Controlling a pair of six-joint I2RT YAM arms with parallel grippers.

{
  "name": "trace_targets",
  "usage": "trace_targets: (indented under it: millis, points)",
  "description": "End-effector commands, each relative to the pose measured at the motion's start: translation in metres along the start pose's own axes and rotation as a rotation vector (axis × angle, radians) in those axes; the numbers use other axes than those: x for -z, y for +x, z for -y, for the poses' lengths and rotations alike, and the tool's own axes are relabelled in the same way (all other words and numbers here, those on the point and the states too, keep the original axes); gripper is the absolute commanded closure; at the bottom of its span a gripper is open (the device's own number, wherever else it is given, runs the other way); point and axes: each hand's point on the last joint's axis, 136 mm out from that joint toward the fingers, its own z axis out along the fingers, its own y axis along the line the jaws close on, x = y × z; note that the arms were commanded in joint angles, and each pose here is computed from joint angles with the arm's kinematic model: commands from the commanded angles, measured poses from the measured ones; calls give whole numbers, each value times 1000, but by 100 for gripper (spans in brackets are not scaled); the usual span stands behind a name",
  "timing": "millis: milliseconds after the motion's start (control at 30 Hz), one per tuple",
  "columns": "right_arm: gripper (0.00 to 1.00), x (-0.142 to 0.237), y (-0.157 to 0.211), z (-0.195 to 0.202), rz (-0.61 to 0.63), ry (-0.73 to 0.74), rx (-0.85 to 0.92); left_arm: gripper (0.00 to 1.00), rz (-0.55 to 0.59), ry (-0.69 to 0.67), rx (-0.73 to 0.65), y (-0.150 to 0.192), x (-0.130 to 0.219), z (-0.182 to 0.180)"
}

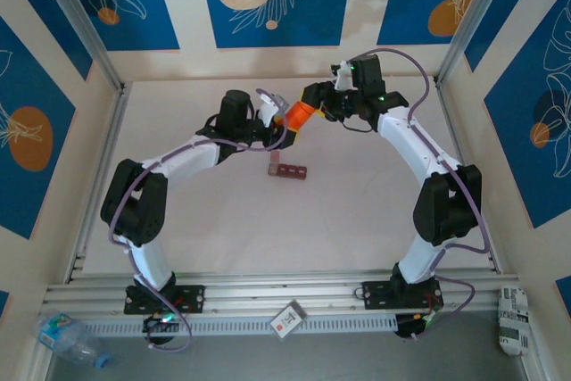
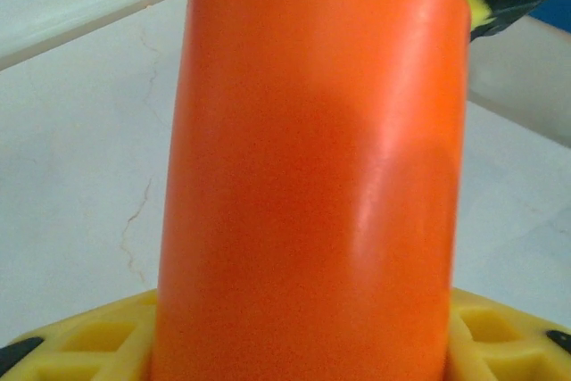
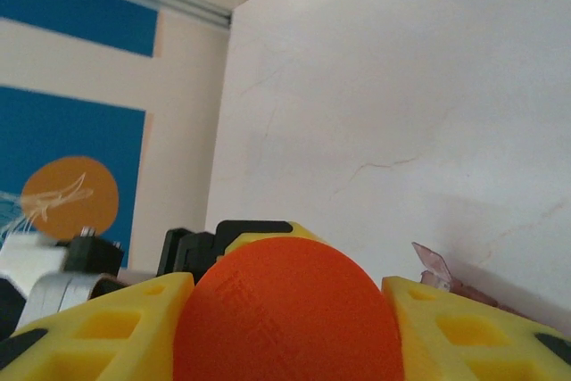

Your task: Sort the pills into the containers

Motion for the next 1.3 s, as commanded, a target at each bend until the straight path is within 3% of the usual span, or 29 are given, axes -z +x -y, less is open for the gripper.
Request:
trace_targets:
  millis: [0, 167, 233, 300, 400, 567, 700, 900, 1267]
  points:
    - [49, 10, 11, -31, -40, -241, 273, 100, 157, 167, 1, -54, 21, 28]
    - [48, 22, 4, -35, -21, -315, 300, 100, 247, 217, 64, -69, 31, 28]
    - [38, 23, 2, -38, -21, -309, 286, 100, 238, 201, 66, -67, 29, 24]
    - [21, 28, -5, -39, 8, -270, 252, 100, 220, 170, 59, -63, 26, 19]
    - [15, 40, -18, -34, 82, -187, 177, 100, 188, 104, 36, -55, 24, 9]
    - [14, 52, -31, -7, 161, -26, -58, 100, 125, -30, -46, -41, 22, -5]
    - [14, 50, -25, 10, 151, 63, -204, 100, 63, -106, -131, -31, 17, -6]
    - [13, 34, -19, 12, 112, 85, -246, 100, 11, -132, -205, -24, 8, 0]
    - [15, 10, -3, 16, 53, 109, -258, 100, -8, -125, -218, -20, -1, 7]
